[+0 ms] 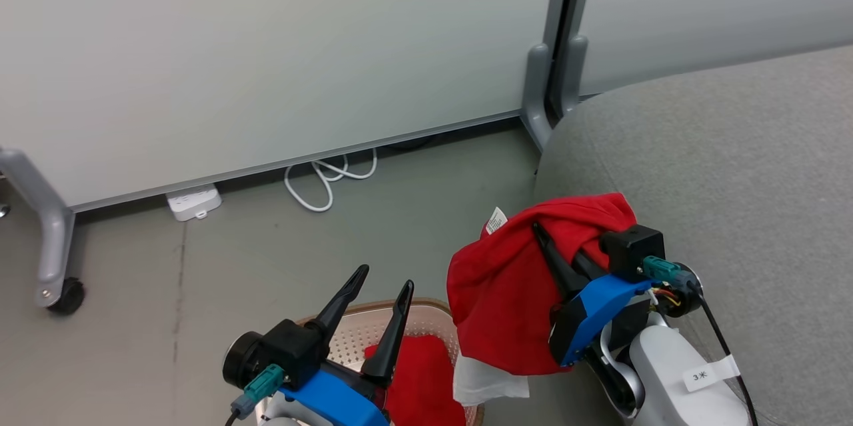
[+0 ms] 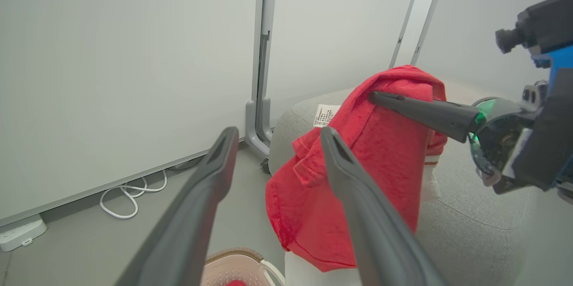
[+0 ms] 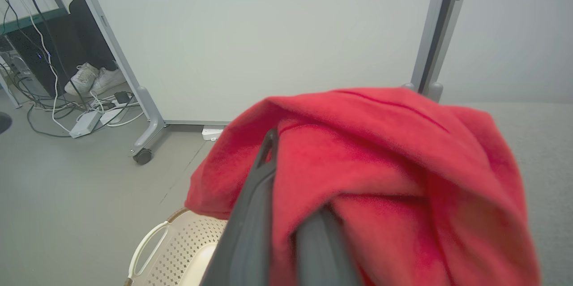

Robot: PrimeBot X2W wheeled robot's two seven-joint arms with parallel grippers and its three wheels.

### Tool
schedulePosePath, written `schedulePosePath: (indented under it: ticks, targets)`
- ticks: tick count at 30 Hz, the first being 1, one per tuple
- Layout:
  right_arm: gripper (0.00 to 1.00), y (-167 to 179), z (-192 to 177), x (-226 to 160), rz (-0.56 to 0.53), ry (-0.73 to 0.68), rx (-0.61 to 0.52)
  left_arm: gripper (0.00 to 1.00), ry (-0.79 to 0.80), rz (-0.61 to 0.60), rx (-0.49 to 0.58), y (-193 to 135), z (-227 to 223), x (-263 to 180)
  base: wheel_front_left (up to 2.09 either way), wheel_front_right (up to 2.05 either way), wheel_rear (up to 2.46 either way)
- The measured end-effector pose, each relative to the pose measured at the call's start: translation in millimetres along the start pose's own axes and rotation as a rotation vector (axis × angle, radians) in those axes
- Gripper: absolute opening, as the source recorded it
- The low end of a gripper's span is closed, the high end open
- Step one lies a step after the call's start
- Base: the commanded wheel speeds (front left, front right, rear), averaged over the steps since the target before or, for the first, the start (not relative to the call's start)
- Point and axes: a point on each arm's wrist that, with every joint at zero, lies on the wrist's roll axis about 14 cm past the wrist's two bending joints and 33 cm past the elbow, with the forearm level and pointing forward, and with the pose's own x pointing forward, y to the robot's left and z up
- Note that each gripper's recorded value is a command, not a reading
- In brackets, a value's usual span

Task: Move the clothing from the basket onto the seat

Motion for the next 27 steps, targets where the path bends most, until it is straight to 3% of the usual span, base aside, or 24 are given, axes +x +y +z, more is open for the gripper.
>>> schedulePosePath:
  ticks: [27]
  targets:
    - [0.00, -118.6, -11.2, -93.1, -0.397, -0.009, 0.061, 1.00, 0.103, -0.377, -0.048, -93.4, -38.8, 65.7, 0.00, 0.00, 0.00]
